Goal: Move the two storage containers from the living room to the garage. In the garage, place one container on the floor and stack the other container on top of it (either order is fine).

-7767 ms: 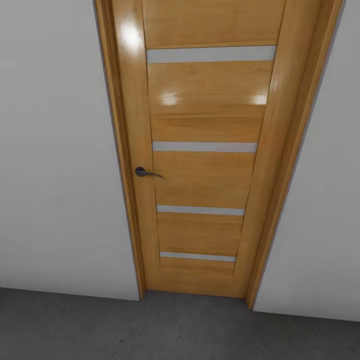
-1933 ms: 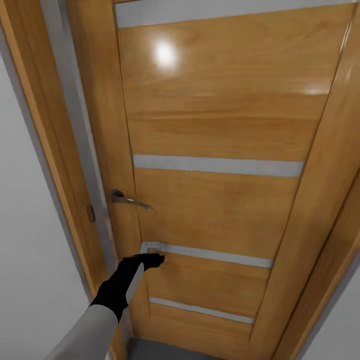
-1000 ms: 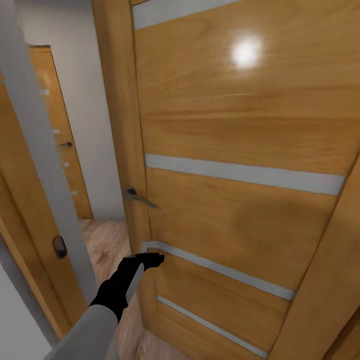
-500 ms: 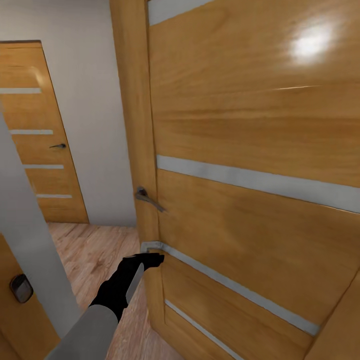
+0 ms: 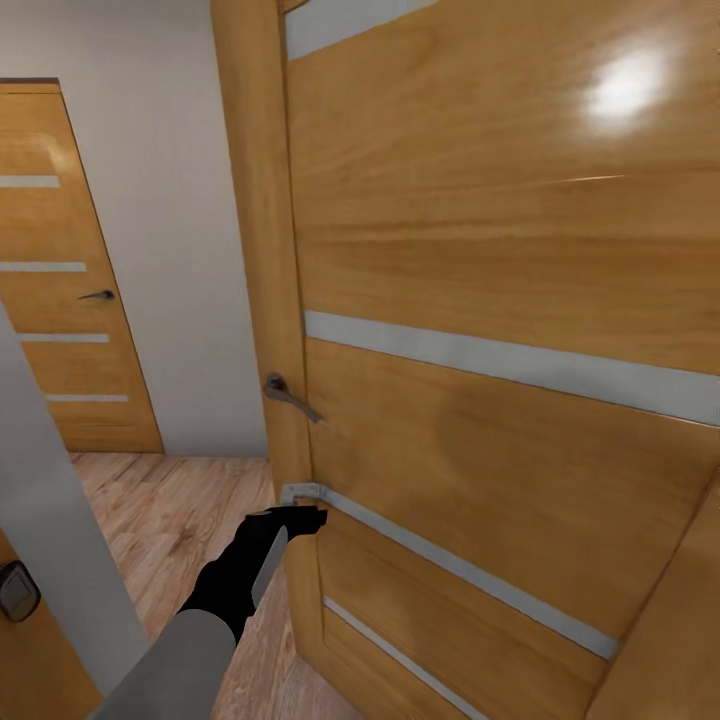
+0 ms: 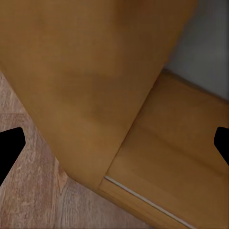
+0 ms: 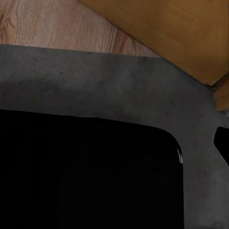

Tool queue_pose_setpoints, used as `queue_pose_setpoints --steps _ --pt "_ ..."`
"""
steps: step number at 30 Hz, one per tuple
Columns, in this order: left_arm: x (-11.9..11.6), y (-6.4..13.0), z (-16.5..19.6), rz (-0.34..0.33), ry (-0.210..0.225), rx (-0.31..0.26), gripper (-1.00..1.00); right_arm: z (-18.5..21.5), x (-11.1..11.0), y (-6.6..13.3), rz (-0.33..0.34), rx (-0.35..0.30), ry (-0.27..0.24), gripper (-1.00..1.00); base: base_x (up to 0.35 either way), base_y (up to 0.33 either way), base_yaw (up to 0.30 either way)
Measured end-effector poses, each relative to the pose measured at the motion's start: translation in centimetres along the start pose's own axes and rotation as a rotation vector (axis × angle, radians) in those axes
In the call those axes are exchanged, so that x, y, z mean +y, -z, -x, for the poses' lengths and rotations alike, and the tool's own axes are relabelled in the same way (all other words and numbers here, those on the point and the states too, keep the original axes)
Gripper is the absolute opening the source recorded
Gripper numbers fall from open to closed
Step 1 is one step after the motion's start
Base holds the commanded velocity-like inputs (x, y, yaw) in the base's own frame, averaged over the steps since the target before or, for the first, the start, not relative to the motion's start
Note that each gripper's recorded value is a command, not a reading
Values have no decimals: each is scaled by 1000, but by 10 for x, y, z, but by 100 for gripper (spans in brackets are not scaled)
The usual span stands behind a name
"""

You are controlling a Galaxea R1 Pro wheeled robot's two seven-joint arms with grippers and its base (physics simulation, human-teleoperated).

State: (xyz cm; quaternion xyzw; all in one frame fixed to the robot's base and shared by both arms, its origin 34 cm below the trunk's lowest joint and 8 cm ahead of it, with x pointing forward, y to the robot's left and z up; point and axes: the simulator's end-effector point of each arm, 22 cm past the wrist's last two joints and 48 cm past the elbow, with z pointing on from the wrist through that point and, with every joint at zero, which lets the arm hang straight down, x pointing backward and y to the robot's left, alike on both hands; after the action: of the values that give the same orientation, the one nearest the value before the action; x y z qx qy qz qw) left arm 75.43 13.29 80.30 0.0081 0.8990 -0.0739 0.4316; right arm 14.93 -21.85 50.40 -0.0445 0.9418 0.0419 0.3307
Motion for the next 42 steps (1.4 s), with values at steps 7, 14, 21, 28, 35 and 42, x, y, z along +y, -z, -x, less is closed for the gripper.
queue_pose_setpoints --steps 7,14,21,28,35,42 --pt "1 0 1 5 -7 -1 100 0 0 0 0 -1 0 100 0 0 -81" --pt "0 2 3 4 -8 -5 100 2 0 -1 0 -6 1 100 0 0 -234" --pt "0 4 5 5 -10 -10 100 3 0 -2 -1 -12 1 100 0 0 -249" --pt "0 6 8 5 -12 -15 100 4 -1 -3 -1 -17 2 100 0 0 -250" --pt "-1 8 10 3 -10 -20 100 6 -1 -4 -1 -22 2 100 0 0 -195" --pt "-2 8 10 1 -7 -21 100 6 -1 -4 -1 -22 2 100 0 0 -26"
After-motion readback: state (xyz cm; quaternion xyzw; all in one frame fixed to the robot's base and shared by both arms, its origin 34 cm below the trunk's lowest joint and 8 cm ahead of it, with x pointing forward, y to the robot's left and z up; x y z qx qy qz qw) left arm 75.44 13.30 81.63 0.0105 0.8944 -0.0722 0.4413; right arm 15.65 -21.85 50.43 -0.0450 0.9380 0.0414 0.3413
